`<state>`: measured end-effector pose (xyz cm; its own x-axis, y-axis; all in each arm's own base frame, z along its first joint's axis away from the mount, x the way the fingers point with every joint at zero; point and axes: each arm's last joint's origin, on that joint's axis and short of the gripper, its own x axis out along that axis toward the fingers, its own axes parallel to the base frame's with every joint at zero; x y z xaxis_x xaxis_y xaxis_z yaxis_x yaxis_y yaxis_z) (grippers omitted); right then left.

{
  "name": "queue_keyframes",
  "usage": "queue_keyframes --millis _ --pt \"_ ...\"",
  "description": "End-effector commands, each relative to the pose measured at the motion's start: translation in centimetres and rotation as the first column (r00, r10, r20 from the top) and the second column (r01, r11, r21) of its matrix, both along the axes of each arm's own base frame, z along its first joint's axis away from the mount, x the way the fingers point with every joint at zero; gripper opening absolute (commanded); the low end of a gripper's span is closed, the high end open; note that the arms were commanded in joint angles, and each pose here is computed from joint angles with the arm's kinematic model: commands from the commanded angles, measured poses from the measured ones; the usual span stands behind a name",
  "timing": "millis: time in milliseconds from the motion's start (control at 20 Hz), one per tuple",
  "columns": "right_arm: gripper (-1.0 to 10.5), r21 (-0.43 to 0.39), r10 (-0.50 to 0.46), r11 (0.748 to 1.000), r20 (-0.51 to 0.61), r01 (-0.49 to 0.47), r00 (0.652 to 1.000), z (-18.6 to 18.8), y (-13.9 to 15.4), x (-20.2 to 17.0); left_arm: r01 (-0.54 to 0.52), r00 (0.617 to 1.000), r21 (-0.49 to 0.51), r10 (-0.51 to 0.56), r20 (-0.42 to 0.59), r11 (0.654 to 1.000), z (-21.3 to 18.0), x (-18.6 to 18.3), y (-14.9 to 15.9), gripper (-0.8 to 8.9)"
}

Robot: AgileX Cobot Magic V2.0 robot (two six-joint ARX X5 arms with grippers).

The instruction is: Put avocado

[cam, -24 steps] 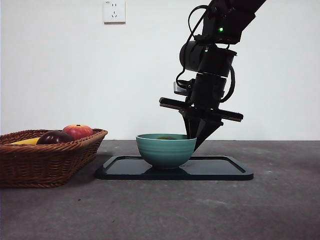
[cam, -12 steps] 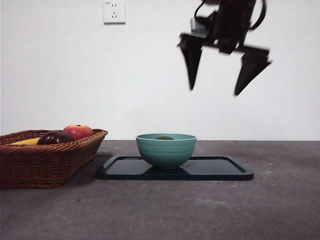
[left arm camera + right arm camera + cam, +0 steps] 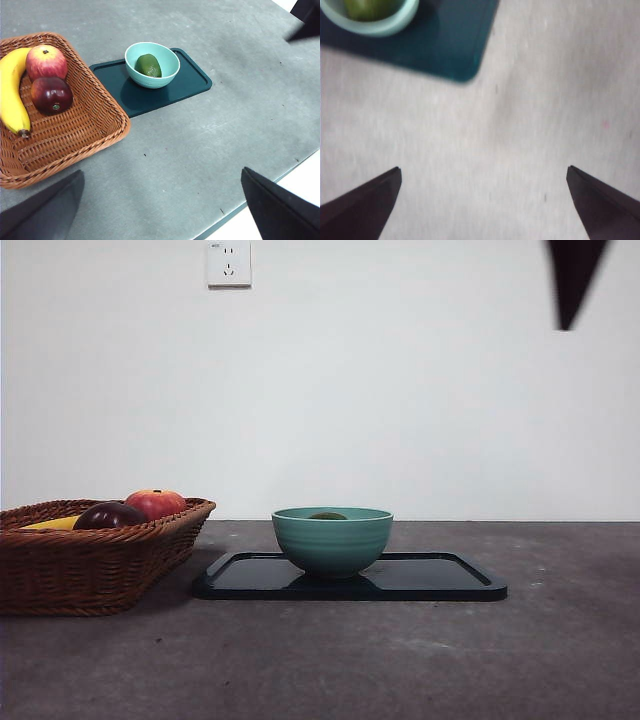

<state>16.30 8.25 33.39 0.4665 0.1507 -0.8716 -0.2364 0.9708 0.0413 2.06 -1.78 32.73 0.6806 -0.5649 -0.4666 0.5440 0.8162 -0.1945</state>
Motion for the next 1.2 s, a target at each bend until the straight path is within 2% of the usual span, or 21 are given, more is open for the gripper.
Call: queue_keyframes --millis 50,200,450,650,900,950,1000,1050,1100,1150,1200 --pt "6.0 0.035 0.023 0.999 0.051 -0.024 0.998 -0.8 -1.2 -2.8 0.006 1.000 -0.011 -0.006 0.012 1.000 0.3 0.0 0.0 5.00" --pt "6.0 0.132 0.046 0.989 0.117 -0.062 0.992 -1.7 -2.4 -5.9 0.008 1.000 -0.008 -0.007 0.014 1.000 0.3 0.0 0.0 5.00" --pt "6.0 0.264 0.087 0.953 0.234 -0.149 0.968 -2.0 -4.4 -10.1 0.019 0.999 0.010 -0.019 0.029 1.000 0.3 0.0 0.0 5.00" --pt "6.0 0.294 0.079 0.939 0.313 -0.176 0.947 -1.6 -5.3 -11.7 0.019 0.999 0.009 -0.019 0.029 1.000 0.3 0.0 0.0 4.99" --pt "6.0 0.298 0.074 0.938 0.326 -0.177 0.942 -1.5 -5.5 -12.0 0.019 0.999 0.009 -0.019 0.029 1.000 0.3 0.0 0.0 4.88" --pt "5.7 0.299 0.073 0.938 0.324 -0.175 0.943 -1.6 -5.5 -12.0 0.019 0.999 0.009 -0.019 0.029 1.000 0.3 0.0 0.0 4.11" --pt "4.8 0.299 0.073 0.938 0.324 -0.175 0.943 -1.6 -5.5 -12.0 0.019 0.999 0.009 -0.019 0.029 1.000 0.3 0.0 0.0 2.81" --pt "2.4 0.299 0.073 0.938 0.324 -0.175 0.943 -1.6 -5.5 -12.0 0.019 0.999 0.009 -0.019 0.029 1.000 0.3 0.0 0.0 0.72" --pt "0.6 0.299 0.074 0.938 0.324 -0.176 0.943 -1.5 -5.5 -12.0 0.019 0.999 0.009 -0.019 0.029 1.000 0.3 0.0 0.0 0.16" --pt "0.1 0.301 0.075 0.937 0.324 -0.178 0.943 -1.5 -5.5 -12.0 0.019 0.999 0.009 -0.019 0.029 1.000 0.3 0.0 0.0 0.17" --pt "0.1 0.303 0.078 0.936 0.322 -0.181 0.943 -1.5 -5.5 -12.0 0.019 0.999 0.009 -0.019 0.029 1.000 0.3 0.0 0.0 0.17"
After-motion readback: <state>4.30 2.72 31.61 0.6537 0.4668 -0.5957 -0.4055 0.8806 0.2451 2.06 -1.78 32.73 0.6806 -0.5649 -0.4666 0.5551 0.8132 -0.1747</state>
